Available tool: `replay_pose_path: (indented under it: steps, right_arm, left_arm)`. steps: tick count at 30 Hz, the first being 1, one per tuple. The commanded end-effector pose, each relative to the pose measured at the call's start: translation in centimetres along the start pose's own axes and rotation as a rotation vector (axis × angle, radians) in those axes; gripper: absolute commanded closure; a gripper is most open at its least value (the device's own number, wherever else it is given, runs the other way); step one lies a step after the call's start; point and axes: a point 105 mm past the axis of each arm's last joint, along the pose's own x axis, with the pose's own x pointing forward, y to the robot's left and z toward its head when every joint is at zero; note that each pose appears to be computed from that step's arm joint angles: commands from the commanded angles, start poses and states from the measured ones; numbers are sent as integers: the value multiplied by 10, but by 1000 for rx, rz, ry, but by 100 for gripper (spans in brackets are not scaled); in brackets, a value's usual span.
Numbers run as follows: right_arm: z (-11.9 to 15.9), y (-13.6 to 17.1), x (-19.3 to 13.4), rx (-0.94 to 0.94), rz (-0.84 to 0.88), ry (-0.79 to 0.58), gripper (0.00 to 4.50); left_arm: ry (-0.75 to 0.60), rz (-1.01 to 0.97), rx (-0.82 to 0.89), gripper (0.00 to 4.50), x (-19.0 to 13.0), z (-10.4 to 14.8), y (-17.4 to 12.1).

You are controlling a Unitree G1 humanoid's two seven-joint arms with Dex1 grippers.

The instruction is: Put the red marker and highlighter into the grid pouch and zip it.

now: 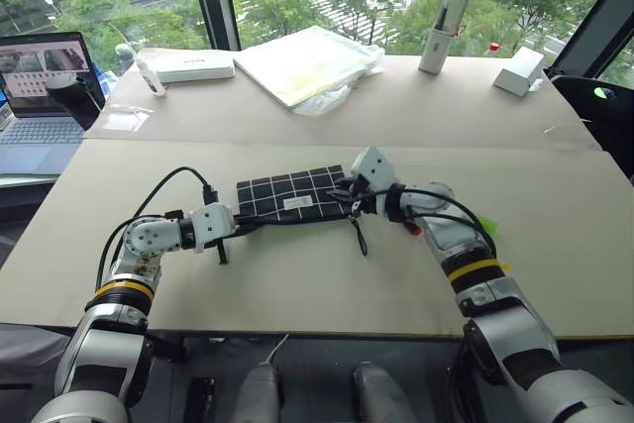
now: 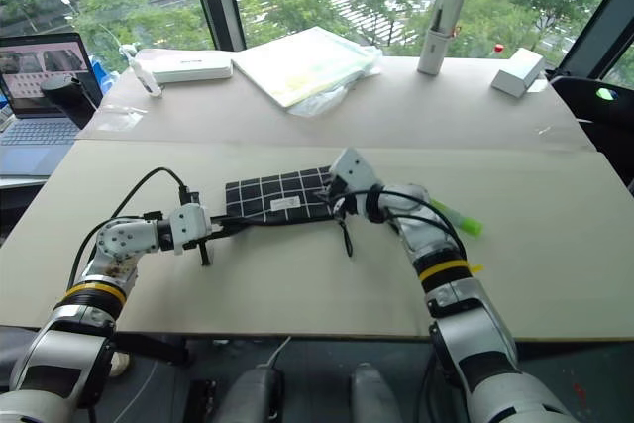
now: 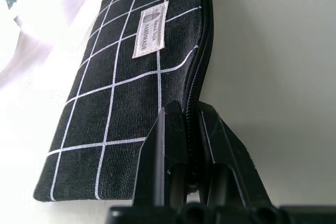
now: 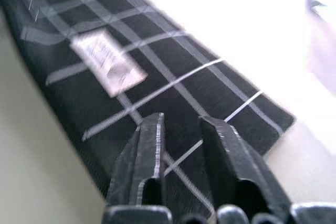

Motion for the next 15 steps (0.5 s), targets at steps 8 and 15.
replay_pose_path:
  steps: [8,15]
  right_arm:
    - [34,8,-68,104,102,-76,143]
    - [-10,22,-53,26,7,86,143]
  left_arm:
    - [-38,256,-180,450,-7,7,29]
    - [-78,321,-235,450,-2,23,36]
